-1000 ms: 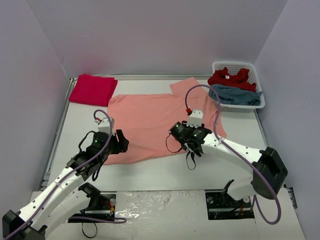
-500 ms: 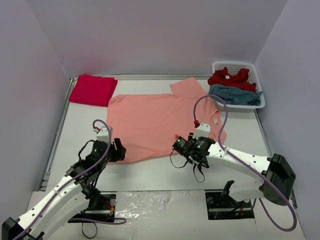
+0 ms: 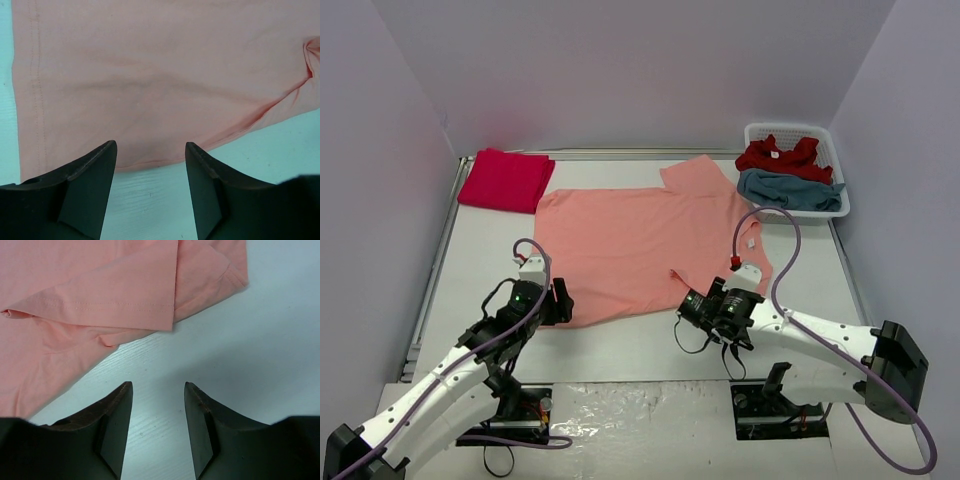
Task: Fold and stack the t-shirts
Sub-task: Grap the side of the flattened tshirt closest away from the robot with both arms
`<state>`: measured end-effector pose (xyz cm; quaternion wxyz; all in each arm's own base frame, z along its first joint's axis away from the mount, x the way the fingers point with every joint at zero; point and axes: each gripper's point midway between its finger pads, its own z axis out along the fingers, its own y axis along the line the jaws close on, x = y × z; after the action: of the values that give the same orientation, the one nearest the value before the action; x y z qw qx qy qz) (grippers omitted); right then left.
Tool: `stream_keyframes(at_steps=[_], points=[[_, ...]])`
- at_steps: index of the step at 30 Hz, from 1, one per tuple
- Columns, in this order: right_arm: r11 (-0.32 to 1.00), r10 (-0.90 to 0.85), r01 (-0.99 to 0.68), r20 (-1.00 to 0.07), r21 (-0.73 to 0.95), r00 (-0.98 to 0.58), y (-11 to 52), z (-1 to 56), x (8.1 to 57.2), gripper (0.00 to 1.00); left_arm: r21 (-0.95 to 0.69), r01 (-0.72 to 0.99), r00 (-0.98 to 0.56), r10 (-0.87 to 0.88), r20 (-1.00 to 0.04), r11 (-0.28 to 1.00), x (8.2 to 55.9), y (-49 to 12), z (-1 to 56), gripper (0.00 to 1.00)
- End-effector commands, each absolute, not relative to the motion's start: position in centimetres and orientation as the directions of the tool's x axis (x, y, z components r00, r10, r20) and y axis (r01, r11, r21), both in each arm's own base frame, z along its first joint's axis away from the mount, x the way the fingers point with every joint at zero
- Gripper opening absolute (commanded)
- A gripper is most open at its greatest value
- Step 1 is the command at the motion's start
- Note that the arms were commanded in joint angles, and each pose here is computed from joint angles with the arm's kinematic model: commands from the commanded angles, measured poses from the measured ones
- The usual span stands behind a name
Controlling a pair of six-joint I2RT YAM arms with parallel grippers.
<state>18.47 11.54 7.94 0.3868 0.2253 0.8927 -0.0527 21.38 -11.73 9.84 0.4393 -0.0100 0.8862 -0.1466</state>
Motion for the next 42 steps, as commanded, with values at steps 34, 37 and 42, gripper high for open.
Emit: stream_keyframes(at_steps=[34,37,42], points=[[0.85,-0.301,0.484,-0.946,-0.207,0.124,7.7,16.4,30.0,1.0,-0.226,0.023,-0.463,-0.19,-0.866,0.974,23.3,-9.4,12.5,0.56],[0.858,-0.286,0.472,-0.952,-0.202,0.112,7.8,14.2,30.5,1.0,-0.222,0.03,-0.468,-0.183,-0.864,0.975,23.4,-9.6,12.5,0.56],[0.847,-0.245,0.512,-0.96,-0.144,0.136,6.5,15.2,30.8,1.0,-0.216,0.036,-0.478,-0.173,-0.861,0.976,23.5,-9.8,12.3,0.56]])
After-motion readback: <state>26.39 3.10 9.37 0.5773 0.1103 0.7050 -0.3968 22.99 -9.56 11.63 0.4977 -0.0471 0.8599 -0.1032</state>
